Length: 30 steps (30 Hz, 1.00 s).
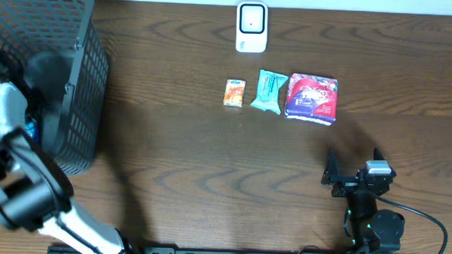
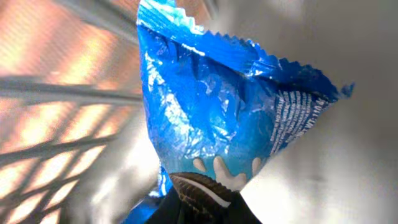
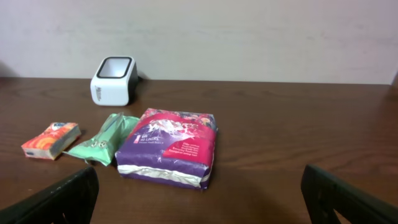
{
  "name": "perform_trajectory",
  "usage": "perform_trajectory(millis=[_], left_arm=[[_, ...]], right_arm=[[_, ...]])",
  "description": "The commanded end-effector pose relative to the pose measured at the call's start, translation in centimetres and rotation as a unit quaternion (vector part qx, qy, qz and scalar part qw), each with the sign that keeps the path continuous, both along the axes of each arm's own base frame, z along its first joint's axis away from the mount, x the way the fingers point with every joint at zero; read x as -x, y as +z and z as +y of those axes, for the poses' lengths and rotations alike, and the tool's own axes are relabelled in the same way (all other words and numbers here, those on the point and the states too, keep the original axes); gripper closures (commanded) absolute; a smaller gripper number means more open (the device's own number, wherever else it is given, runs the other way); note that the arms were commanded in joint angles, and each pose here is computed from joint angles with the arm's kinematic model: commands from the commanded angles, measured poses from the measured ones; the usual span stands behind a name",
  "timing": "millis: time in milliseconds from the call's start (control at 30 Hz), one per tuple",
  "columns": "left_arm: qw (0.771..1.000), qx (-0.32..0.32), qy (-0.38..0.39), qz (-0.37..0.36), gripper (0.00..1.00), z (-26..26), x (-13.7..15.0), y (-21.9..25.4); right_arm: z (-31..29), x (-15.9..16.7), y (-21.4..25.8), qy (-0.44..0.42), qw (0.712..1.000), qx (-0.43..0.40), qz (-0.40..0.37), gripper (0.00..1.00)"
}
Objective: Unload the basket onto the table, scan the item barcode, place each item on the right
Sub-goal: 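Reach the left gripper into the basket and grasp the blue Oreo pack, then carry the Oreo pack to the scanner and lower it onto the table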
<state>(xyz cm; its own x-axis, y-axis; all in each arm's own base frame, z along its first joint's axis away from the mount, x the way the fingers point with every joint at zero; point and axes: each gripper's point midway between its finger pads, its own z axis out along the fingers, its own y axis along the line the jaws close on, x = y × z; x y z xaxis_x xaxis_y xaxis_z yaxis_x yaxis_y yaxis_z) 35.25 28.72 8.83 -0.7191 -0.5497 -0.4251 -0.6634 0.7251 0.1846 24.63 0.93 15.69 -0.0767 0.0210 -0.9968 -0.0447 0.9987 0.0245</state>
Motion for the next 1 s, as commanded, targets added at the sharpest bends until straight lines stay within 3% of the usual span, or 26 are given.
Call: perform_trajectory(millis=[0, 133, 200, 333, 367, 433, 600, 767, 867, 967], left_arm=[[0.981, -0.020, 0.066, -0.180, 0.93, -0.9, -1.3, 11.1], [0.943, 0.011, -0.024, -0.333, 0.93, -5.3, -2.9, 20.4], [0.894, 0.026, -0.102, -0.436, 0.93, -9.3, -3.1, 27.5], [0.837, 0.037, -0.142, -0.527, 0.93, -13.8, -1.6, 34.4], [0.811, 0.036, -0.170, -0.558, 0.93, -16.7, -0.5, 37.4], [0.790, 0.036, -0.203, -0.577, 0.93, -19.6, 0.6, 39.4], [0.745, 0.069, -0.284, -0.600, 0.93, -26.9, 2.6, 42.1], [0.716, 0.135, -0.359, -0.584, 0.93, -33.7, 2.3, 41.6], [0.713, 0.160, -0.392, -0.559, 0.93, -37.0, 1.0, 40.0], [0.728, 0.175, -0.416, -0.516, 0.93, -40.1, -1.7, 36.7]], right_arm=[[-0.2, 0.0, -0.1, -0.003, 1.000, -0.005, 0.000, 0.01], [-0.2, 0.0, 0.0, -0.003, 1.000, -0.005, 0.000, 0.01], [-0.2, 0.0, 0.0, -0.003, 1.000, -0.005, 0.000, 0.01], [-0.2, 0.0, -0.1, -0.003, 1.000, -0.005, 0.000, 0.01], [-0.2, 0.0, 0.0, -0.003, 1.000, -0.005, 0.000, 0.01], [-0.2, 0.0, 0.0, -0.003, 1.000, -0.005, 0.000, 0.01], [-0.2, 0.0, 0.0, -0.003, 1.000, -0.005, 0.000, 0.01], [-0.2, 0.0, 0.0, -0.003, 1.000, -0.005, 0.000, 0.01], [-0.2, 0.0, 0.0, -0.003, 1.000, -0.005, 0.000, 0.01], [-0.2, 0.0, 0.0, -0.003, 1.000, -0.005, 0.000, 0.01]])
